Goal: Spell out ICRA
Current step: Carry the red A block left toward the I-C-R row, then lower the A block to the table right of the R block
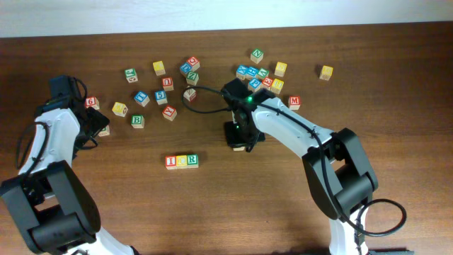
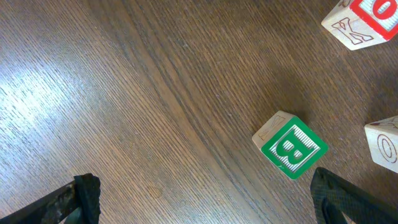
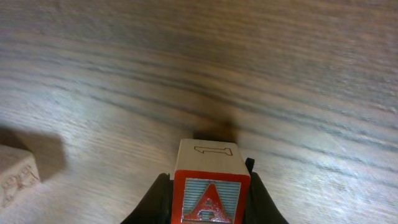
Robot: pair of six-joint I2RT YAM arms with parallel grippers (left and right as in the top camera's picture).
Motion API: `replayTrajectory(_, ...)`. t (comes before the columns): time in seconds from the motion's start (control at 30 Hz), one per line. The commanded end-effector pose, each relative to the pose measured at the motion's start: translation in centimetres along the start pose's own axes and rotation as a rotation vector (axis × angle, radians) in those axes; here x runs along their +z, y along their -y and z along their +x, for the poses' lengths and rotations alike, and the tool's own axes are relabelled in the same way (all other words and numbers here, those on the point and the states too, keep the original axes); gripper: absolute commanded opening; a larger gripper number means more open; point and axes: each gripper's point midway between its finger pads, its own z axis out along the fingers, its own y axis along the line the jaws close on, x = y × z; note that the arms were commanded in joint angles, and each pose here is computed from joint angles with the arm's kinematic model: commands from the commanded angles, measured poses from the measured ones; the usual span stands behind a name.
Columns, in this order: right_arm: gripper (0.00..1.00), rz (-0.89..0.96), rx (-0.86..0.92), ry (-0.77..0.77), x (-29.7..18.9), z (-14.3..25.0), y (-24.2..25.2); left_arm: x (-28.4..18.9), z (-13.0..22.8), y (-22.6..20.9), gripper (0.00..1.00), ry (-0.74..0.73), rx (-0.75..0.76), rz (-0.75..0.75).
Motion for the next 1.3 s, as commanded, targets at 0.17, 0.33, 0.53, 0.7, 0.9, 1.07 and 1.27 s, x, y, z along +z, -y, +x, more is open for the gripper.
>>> replayTrajectory(0.17,0.16,-0.008,-0.050,-0.003,0.6,1.6,-2.4,-0.7,-0.3,-0.2,0.99,0.016,-0.009,0.005)
replayTrajectory(0.33,0.20,-0.010,-0.093,-0.011,0.9,2.6,-4.0,-0.7,-0.3,-0.2,0.99,0.016,-0.009,0.005)
replayTrajectory(0.53,0.22,0.018,-0.087,0.000,1.0,2.8,-4.2,-0.7,-0.3,-0.2,0.99,0.016,-0.009,0.005)
replayTrajectory(0.7,0.22,0.018,-0.087,0.000,1.0,2.8,-4.2,-0.7,-0.3,-0.2,0.99,0.016,-0.009,0.005)
replayTrajectory(0.9,0.29,0.018,-0.087,0.000,1.0,2.8,-4.2,-0.7,-0.3,-0.2,0.99,0.016,-0.009,0.005)
replayTrajectory(1.07,0.44,0.018,-0.087,0.000,1.0,2.8,-4.2,-0.7,-0.3,-0.2,0.99,0.016,-0.009,0.005)
replayTrajectory(1.27,0.63,0.018,-0.087,0.000,1.0,2.8,-4.2,-0.7,-0.3,-0.2,0.99,0.016,-0.009,0.005)
